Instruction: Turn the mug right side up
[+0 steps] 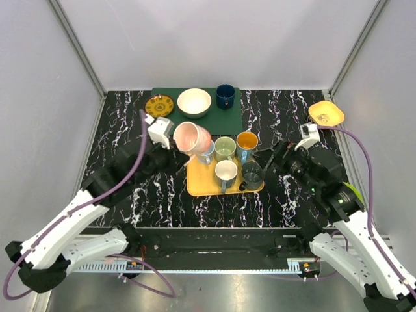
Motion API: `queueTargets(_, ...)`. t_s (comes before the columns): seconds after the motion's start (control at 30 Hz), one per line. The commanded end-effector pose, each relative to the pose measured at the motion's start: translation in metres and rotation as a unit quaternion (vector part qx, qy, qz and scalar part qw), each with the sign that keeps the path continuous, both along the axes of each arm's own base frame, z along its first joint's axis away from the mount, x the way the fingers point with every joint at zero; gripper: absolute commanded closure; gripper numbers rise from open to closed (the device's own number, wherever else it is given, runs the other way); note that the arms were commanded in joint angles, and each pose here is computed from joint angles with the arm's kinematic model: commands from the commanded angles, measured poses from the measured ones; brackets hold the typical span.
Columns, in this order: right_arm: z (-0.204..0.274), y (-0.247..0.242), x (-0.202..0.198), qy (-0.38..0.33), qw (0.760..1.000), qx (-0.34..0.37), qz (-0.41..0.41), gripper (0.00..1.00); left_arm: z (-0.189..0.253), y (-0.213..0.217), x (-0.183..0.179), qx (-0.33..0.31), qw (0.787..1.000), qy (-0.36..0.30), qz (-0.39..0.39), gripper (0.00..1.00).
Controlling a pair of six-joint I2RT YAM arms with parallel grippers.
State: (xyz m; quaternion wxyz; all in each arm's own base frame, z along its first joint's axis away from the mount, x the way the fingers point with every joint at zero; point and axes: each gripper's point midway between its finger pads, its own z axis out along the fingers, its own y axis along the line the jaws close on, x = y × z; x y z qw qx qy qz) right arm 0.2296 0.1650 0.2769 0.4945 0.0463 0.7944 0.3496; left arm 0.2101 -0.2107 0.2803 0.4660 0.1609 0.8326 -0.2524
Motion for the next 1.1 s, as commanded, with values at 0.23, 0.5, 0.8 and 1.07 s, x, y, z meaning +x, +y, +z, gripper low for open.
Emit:
queueTargets(0.23,0.121,0.055,-0.073,-0.114,0.949,0.172,0.24,0.0,0.182,-0.072,-0.043,-0.419,0.874,-0.097,-0.226,1.0)
queueTargets(0.5,0.133,0.068,-0.075,-0.134,0.925,0.219,0.281,0.08,0.184,-0.082,-0.043,-0.529,0.803,-0.053,-0.27,1.0)
queueTargets(0.8,0.108,0.093,-0.039,-0.077,0.928,0.219,0.292,0.25,0.181,-0.083,-0.046,-0.555,0.78,-0.043,-0.285,1.0)
queueTargets(1.07,0.134,0.097,-0.034,-0.119,0.913,0.246,0.302,0.32,0.164,-0.089,-0.05,-0.548,0.782,-0.02,-0.296,1.0)
